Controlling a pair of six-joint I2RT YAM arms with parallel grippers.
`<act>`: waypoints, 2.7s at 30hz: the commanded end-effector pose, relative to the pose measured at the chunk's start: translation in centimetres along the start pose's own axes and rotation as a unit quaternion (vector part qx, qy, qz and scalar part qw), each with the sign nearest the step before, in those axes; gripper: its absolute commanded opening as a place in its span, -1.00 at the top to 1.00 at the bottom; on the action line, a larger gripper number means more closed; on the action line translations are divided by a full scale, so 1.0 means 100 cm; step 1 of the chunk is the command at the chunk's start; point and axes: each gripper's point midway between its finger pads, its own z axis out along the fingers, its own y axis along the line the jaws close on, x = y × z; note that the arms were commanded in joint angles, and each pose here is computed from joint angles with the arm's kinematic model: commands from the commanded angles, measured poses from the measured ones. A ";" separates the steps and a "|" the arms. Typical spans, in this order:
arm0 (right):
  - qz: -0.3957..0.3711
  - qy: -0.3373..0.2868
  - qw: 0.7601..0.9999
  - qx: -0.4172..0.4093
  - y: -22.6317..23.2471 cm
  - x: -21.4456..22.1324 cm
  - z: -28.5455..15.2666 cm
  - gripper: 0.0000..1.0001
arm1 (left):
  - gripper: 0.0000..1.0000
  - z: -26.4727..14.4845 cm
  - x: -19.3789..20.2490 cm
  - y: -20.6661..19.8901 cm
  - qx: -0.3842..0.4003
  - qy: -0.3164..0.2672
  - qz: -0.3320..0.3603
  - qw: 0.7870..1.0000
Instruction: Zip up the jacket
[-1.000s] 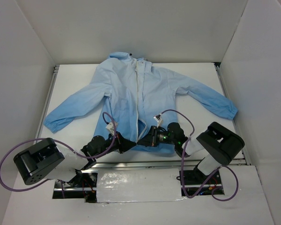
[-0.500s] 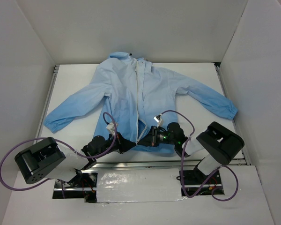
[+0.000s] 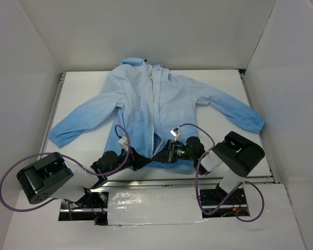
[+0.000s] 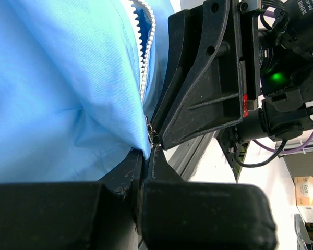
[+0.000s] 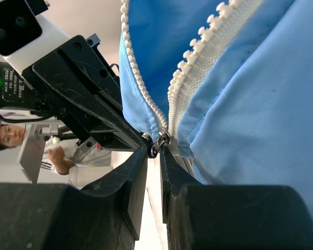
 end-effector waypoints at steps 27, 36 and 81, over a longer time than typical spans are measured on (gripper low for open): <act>-0.002 -0.013 1.000 0.014 -0.008 -0.013 0.016 0.80 | 1.00 -0.001 -0.016 -0.026 0.054 -0.028 0.018 0.998; 0.002 -0.020 1.000 0.017 -0.009 -0.013 0.013 1.00 | 1.00 0.000 -0.015 -0.025 0.052 -0.026 0.018 0.998; 0.010 -0.259 0.966 0.013 0.028 -0.176 -0.005 1.00 | 1.00 -0.014 -0.001 -0.043 0.106 0.005 0.037 0.994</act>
